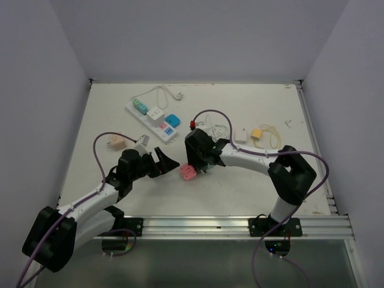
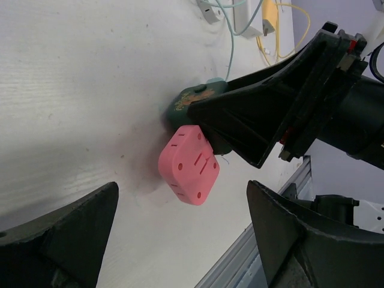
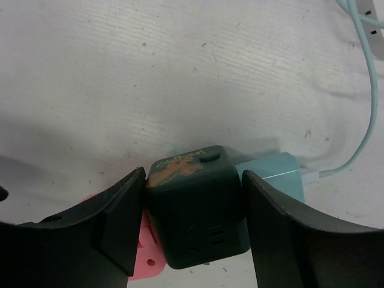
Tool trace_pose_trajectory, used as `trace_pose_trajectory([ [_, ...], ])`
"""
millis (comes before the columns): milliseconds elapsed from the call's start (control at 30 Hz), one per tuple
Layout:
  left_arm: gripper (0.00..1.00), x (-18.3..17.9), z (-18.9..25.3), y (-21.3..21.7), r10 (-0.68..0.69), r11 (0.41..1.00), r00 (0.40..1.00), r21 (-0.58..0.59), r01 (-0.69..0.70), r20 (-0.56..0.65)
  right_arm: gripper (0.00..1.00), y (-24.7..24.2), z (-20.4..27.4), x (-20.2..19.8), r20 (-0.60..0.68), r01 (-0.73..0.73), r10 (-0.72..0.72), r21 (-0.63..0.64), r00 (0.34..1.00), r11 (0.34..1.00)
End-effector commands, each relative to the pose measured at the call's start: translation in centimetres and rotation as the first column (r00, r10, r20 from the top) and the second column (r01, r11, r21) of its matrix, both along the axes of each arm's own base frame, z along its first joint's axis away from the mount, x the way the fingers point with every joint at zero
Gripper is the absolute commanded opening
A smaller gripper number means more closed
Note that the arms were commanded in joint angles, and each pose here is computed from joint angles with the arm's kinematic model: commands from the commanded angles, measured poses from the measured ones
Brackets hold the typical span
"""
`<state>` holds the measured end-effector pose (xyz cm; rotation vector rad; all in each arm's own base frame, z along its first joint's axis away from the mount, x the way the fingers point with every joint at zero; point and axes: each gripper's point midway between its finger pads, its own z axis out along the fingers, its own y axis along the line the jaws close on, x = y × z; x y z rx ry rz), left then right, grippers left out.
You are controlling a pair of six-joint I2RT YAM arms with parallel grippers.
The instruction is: Pull the plug off the socket
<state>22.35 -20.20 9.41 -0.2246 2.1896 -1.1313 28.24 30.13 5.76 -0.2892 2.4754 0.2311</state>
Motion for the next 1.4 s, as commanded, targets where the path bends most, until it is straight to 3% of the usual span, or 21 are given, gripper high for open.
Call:
trace_pose_trajectory([
  [0, 0.91, 0.9, 1.3, -1.3, 0.012, 0.998, 0.999, -0.069, -0.009, 0.043, 0.0, 0.6, 3.8, 1.2, 0.076, 0.117, -0.129, 0.149, 0.989, 0.982],
  [333, 0.77, 0.0, 0.8, -5.2, -0.08, 0.993, 0.996, -0.079, 0.083, 0.035, 0.0, -0.2, 5.2, 1.0, 0.075, 0.19, -0.21, 0.214, 0.975, 0.958],
  [733, 0.61, 0.4, 1.5, -6.4, -0.06, 0.987, 0.996, -0.142, 0.069, 0.072, 0.0, -0.9, 4.9, 0.3, 0.048, 0.203, -0.226, 0.293, 0.973, 0.934],
  [1100, 0.57, -0.1, 0.7, -7.5, -0.092, 0.983, 0.994, -0.156, 0.099, 0.05, 0.0, -0.3, 5.1, 0.2, 0.038, 0.193, -0.219, 0.346, 0.975, 0.918],
  [1233, 0.49, -0.2, 0.8, -7.5, -0.089, 0.982, 0.995, -0.162, 0.096, 0.05, 0.0, -0.9, 4.7, 0.3, 0.05, 0.2, -0.229, 0.332, 0.972, 0.922],
  [1367, 0.29, -0.3, 1.1, -7.4, -0.083, 0.982, 0.995, -0.166, 0.091, 0.051, 0.0, -1.7, 3.8, 0.4, 0.063, 0.215, -0.245, 0.3, 0.967, 0.929],
])
